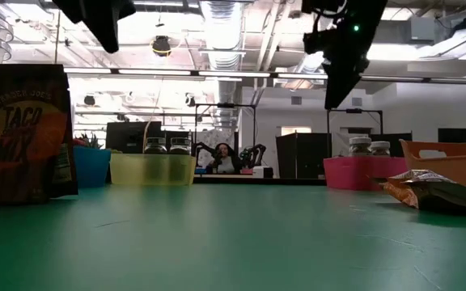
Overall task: Sort spices by type
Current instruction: Put the bottom left orange seasoning pack into the orange bin
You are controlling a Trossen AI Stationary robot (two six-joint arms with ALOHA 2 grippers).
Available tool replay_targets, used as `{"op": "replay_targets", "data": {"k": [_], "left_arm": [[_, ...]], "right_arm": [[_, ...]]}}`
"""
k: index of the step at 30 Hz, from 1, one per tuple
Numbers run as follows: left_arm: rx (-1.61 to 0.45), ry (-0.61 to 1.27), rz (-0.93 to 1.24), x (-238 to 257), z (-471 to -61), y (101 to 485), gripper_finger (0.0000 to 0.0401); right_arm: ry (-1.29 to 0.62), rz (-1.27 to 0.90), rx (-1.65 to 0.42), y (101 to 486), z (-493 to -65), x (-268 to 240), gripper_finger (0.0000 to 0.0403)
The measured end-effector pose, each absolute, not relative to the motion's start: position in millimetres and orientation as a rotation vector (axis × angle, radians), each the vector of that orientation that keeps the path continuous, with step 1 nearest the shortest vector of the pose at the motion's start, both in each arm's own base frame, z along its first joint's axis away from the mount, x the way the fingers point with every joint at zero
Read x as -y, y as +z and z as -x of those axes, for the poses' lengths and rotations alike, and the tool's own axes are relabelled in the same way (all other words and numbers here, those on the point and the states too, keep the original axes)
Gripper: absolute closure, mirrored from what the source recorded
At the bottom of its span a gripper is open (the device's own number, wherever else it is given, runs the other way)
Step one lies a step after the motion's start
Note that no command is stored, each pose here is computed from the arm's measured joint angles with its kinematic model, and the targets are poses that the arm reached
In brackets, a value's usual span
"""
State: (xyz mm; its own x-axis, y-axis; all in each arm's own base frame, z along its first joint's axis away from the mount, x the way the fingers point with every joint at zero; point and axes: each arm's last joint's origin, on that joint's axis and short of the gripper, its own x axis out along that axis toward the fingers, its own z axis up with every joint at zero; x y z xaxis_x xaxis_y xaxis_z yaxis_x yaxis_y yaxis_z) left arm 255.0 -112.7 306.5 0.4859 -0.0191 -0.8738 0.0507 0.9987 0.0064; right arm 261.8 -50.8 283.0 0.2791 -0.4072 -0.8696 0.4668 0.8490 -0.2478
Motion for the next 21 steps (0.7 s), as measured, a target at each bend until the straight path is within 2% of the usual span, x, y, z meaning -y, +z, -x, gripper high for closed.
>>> {"op": "replay_targets", "data": {"k": [7,16,21], "left_arm": [[-1.172,-0.049,-0.052,134.3,-273.0,316.2,0.0150],[-1.366,0.066,-0.066,140.0,-281.7,288.3,0.0150],[-1.397,0.088,-0.064,137.7,-281.7,280.0,0.0150]], "right_arm": [[-0.593,-0.064,-1.162,274.7,-260.4,51.2,0.0043],[-0.565,-0.033,-1.161,266.3,-261.6,48.6,0.0043],[-0.560,-0.028,-1.154,266.6,-262.5,47.8,0.0043]]}}
